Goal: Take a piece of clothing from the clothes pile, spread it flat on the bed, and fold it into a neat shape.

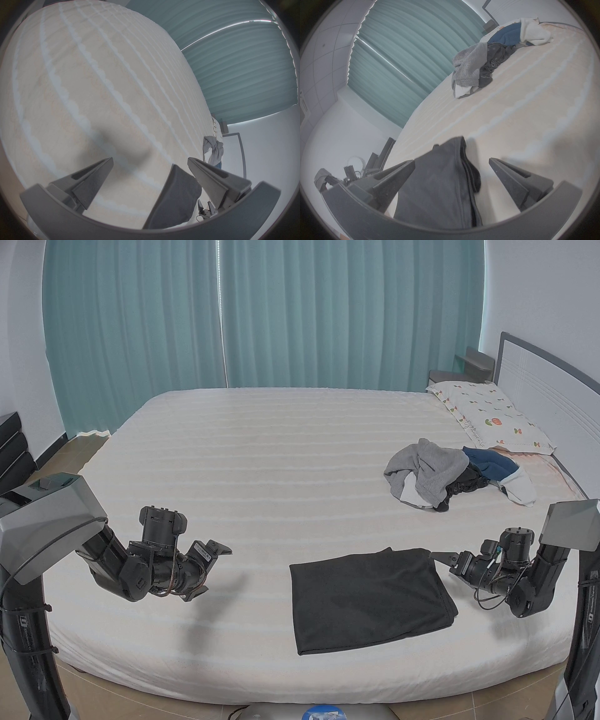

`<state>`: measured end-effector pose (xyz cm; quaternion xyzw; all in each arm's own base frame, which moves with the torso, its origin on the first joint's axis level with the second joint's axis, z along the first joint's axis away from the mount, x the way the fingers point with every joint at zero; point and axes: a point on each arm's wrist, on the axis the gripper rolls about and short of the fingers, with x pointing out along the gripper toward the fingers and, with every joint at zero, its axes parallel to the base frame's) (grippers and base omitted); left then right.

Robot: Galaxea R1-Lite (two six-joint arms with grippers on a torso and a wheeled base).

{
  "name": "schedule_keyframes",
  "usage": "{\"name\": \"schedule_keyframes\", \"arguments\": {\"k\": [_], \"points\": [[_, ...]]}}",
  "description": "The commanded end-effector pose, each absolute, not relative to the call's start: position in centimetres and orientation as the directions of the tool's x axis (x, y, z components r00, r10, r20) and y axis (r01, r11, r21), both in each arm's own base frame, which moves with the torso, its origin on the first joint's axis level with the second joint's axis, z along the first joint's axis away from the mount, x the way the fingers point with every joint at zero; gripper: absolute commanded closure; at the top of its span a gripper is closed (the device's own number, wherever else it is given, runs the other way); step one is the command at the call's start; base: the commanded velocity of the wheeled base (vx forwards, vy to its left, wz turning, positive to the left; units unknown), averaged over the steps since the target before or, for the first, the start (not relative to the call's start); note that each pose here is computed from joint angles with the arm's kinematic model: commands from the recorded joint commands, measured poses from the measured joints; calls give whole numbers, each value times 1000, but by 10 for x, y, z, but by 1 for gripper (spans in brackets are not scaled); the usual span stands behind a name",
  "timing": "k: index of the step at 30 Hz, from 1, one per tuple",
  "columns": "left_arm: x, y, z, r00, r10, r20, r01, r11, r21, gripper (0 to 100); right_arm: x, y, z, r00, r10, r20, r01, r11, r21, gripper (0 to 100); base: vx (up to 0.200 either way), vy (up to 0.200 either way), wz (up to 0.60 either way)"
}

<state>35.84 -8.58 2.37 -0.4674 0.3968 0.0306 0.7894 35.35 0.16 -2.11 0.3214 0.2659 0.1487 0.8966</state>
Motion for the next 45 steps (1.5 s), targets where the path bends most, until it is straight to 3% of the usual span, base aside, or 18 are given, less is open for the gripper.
{"name": "schedule_keyframes", "arguments": {"k": [1,10,11,19,24,45], "points": [[359,-89,19,682,-307,-664,-428,569,-702,0,378,19,-46,821,425,-380,-64,730,680,0,0,0,0],[359,-89,19,682,-308,-664,-426,571,-702,0,384,21,-46,825,431,-367,-43,694,718,0,0,0,0],[359,-89,19,682,-308,-664,-426,571,-702,0,383,22,-47,822,432,-371,-41,694,718,100,0,0,0],[359,-89,19,681,-307,-665,-427,571,-701,0,387,24,-45,830,433,-352,-56,692,719,100,0,0,0],[359,-89,19,681,-307,-665,-427,571,-701,0,395,21,-42,852,406,-332,-18,655,756,100,0,0,0],[359,-90,19,680,-308,-665,-425,573,-701,0,402,14,-60,853,383,-356,16,661,750,100,0,0,0]]}}
